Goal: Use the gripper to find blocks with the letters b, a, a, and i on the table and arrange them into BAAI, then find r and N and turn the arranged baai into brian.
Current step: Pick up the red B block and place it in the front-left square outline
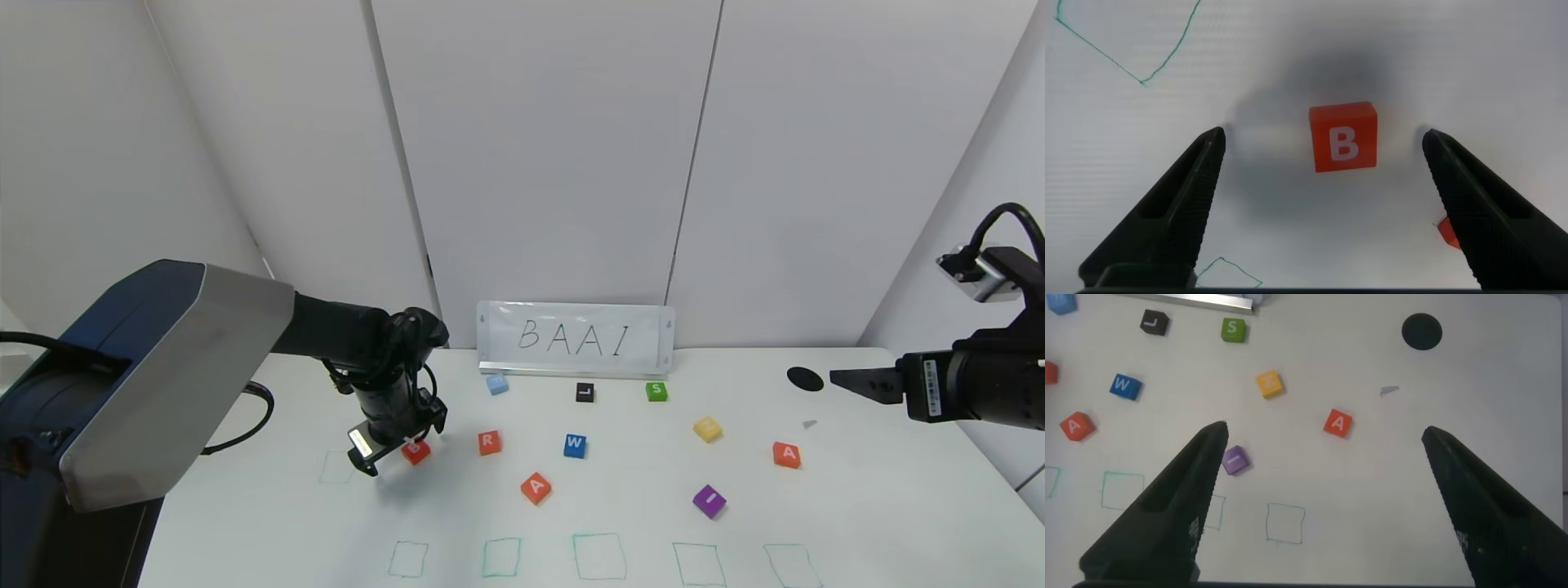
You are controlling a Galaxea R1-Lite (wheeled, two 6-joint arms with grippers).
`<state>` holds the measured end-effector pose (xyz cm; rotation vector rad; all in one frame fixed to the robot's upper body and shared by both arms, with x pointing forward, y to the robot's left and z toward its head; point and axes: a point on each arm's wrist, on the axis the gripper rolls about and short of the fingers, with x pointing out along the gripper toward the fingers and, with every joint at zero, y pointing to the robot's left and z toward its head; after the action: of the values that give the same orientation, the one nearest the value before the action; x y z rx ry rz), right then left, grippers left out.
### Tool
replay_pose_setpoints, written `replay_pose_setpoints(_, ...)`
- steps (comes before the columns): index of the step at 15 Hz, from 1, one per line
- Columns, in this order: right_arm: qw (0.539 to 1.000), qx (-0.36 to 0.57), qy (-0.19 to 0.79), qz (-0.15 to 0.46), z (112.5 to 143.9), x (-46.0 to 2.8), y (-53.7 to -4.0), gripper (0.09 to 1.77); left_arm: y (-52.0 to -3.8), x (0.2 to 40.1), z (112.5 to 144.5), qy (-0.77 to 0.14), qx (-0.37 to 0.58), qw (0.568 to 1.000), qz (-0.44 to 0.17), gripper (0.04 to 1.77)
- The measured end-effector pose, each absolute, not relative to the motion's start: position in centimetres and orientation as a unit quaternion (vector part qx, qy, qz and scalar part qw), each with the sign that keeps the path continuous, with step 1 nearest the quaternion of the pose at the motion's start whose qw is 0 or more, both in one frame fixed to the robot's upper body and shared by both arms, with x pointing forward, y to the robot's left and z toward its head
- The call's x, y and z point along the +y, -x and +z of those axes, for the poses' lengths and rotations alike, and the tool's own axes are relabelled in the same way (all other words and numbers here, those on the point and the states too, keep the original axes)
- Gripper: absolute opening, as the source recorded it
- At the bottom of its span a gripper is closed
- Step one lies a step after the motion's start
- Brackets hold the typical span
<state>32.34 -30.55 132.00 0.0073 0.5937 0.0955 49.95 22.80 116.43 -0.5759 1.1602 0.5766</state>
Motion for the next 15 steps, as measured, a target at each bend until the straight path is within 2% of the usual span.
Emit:
replay_pose_setpoints(7, 0.955, 0.292, -0.004, 0.047, 132.01, -30.56, -32.33, 1.71, -50.07, 22.69, 115.78, 0.262, 0.535, 0.756, 0.27, 1.69)
replay_pose_setpoints(9, 0.955, 0.292, -0.004, 0.047, 132.03, -30.56, -32.32, 1.71, -50.08, 22.68, 115.7, 0.26, 0.536, 0.756, 0.27, 1.32)
replay_pose_setpoints(11, 0.955, 0.291, -0.004, 0.047, 132.04, -30.56, -32.31, 1.71, -50.07, 22.64, 115.69, 0.26, 0.536, 0.756, 0.27, 1.03)
replay_pose_setpoints(14, 0.956, 0.291, -0.004, 0.047, 132.06, -30.56, -32.29, 1.71, -50.07, 22.64, 115.67, 0.26, 0.536, 0.756, 0.27, 0.71)
replay_pose_setpoints(15, 0.956, 0.291, -0.004, 0.047, 132.06, -30.56, -32.29, 1.71, -50.07, 22.64, 115.67, 0.259, 0.536, 0.757, 0.271, 0.5)
